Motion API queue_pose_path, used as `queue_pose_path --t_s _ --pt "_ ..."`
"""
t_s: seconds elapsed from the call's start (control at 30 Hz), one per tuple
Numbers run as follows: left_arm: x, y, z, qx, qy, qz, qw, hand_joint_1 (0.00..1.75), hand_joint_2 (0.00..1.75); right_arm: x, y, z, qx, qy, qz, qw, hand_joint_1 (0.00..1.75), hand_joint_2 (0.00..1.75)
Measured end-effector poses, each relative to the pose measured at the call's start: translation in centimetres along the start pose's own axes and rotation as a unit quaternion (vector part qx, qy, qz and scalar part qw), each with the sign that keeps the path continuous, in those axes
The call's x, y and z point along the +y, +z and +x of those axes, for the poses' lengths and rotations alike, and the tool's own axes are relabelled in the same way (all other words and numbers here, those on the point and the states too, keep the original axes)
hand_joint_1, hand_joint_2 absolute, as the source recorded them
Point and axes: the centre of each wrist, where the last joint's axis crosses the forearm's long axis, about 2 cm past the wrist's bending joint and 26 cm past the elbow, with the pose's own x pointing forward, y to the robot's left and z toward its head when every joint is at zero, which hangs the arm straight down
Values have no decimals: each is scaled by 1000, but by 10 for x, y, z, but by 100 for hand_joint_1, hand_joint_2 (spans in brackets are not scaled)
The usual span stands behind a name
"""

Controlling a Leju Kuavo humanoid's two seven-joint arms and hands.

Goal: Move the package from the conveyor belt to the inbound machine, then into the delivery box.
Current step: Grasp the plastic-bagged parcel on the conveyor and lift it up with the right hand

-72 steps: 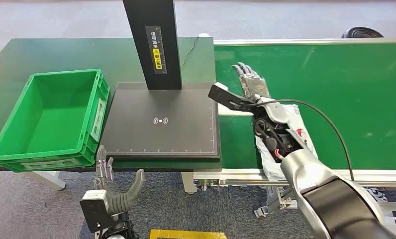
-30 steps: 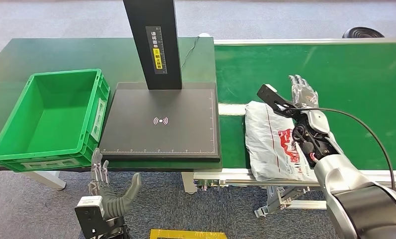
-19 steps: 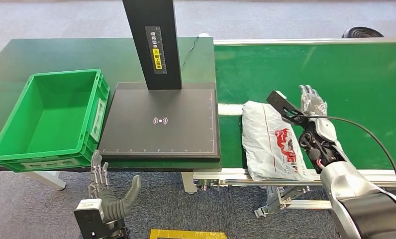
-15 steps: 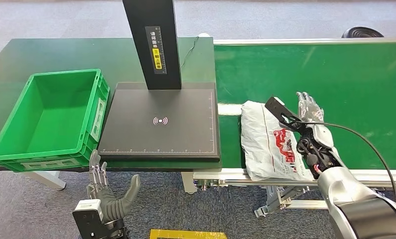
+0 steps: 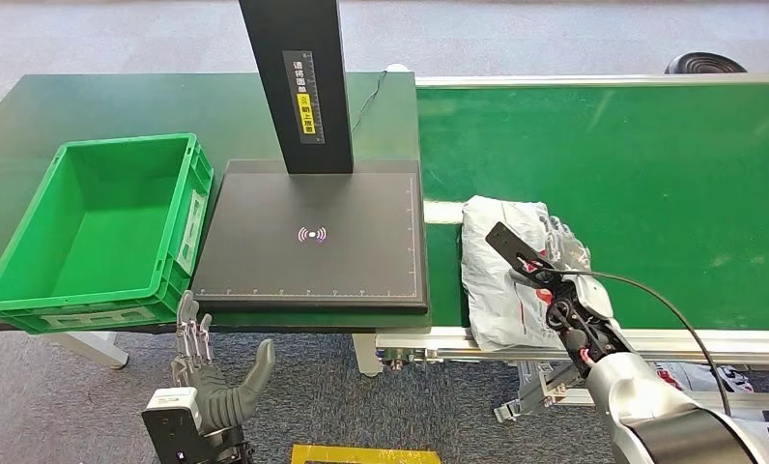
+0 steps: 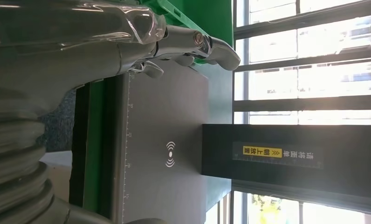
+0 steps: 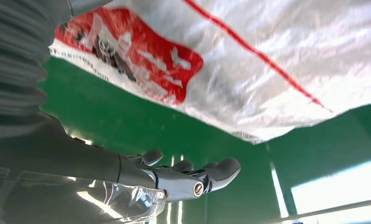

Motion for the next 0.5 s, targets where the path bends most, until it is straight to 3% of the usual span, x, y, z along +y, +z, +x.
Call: queue_pose_path --t_s 0.5 --pt "0 0 0 0 0 0 1000 0 175 12 5 11 -6 -8 12 1000 0 175"
